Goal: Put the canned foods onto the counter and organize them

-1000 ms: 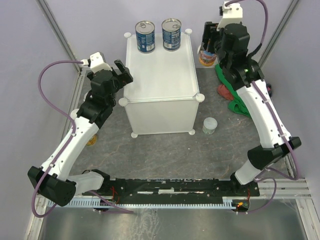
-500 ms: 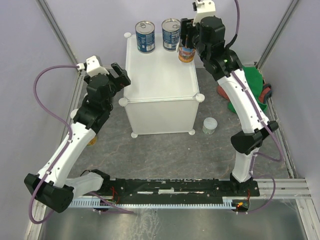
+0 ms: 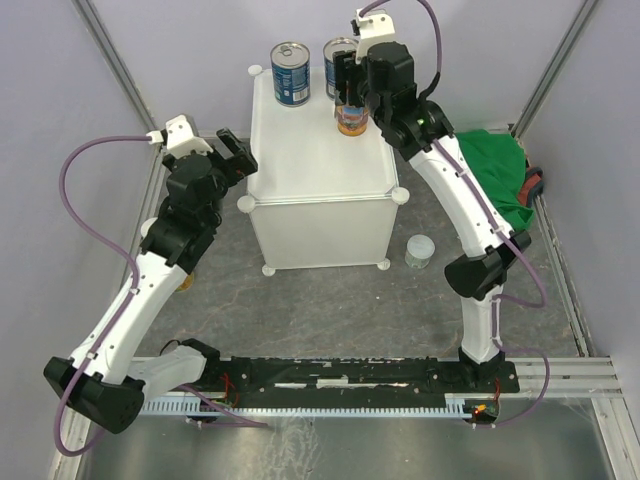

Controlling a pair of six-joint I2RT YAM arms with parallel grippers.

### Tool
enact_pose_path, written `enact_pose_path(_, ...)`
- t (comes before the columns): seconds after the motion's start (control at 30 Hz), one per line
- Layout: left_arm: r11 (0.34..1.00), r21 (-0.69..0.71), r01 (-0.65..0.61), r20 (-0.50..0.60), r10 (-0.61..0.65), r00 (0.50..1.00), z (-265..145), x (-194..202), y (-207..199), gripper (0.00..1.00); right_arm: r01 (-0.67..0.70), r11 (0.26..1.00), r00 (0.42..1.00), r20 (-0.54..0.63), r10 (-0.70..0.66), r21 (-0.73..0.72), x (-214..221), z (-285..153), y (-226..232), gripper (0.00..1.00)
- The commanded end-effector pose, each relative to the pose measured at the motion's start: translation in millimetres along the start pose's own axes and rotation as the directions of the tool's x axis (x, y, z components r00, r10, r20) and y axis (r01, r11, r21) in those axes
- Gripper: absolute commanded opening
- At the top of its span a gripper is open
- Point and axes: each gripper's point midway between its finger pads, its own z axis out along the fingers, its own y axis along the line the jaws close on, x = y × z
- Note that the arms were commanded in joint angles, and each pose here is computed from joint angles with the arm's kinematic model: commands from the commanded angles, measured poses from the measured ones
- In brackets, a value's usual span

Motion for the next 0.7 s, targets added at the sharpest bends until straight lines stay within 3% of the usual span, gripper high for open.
enact_pose_path(0.0,0.999,0.031,0.043,0.051,-0.044,0.998,-5.1,-16.9,-6.9,1.0,-0.087,0.996,0.958,0.27,0.092,-0.032,-93.3,-29.9,-1.0,0.3)
enact_pose_path(0.27,0.999,0.021,0.04,0.055,-0.041,0.998,-5.1,-16.9,-4.2,1.0,-0.075,0.996,0.967,0.243,0.082,-0.037,-80.5,-21.4,5.1,0.31)
enact_pose_path(0.53,0.999,0.004,0.04,0.053,-0.04,0.998,-3.6,-13.8,-0.8,0.99,-0.046,0.999,0.976,0.211,0.049,-0.019,-61.9,-12.2,5.2,0.43)
enact_pose_path(0.67,0.999,-0.002,0.042,0.054,-0.042,0.998,-3.0,-13.2,0.2,0.99,-0.024,1.0,0.978,0.208,0.027,-0.021,-55.4,-6.1,7.3,0.43)
